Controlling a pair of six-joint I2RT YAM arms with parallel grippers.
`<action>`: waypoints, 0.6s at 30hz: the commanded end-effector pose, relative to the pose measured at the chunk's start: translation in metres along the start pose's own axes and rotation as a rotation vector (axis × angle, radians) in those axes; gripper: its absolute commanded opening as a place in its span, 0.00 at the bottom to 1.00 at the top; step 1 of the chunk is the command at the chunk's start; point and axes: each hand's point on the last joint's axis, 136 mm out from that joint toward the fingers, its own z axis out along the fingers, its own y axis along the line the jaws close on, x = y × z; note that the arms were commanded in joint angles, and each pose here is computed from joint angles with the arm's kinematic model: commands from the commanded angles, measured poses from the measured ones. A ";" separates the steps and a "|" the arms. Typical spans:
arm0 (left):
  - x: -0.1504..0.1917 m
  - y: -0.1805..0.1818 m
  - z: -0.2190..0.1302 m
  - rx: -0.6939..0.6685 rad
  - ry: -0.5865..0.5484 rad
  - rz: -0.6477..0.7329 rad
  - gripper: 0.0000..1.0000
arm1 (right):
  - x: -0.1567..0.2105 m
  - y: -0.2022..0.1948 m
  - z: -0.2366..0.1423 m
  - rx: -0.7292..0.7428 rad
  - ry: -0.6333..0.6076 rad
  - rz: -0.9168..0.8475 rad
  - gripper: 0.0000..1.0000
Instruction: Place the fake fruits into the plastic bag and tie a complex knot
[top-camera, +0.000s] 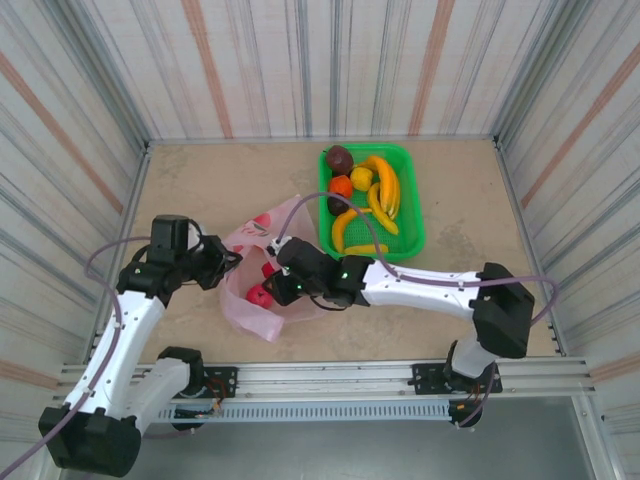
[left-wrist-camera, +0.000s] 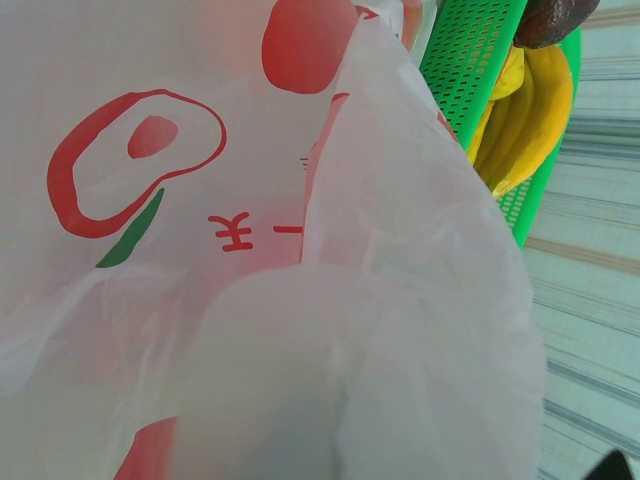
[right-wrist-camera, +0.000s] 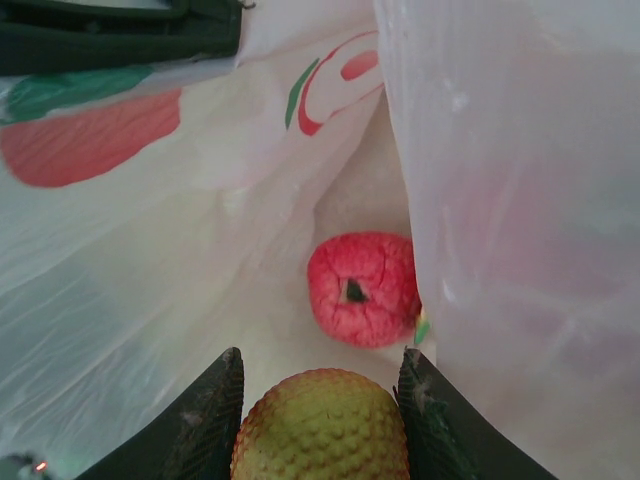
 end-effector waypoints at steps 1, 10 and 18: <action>0.003 -0.001 -0.003 -0.001 0.024 0.023 0.01 | -0.035 0.011 0.013 -0.013 -0.132 -0.078 0.34; -0.011 -0.003 -0.005 -0.055 -0.019 0.007 0.01 | -0.052 -0.004 0.058 -0.016 -0.194 -0.113 0.35; -0.024 -0.013 -0.003 -0.070 -0.038 0.023 0.01 | -0.067 -0.014 0.089 -0.035 -0.222 -0.124 0.35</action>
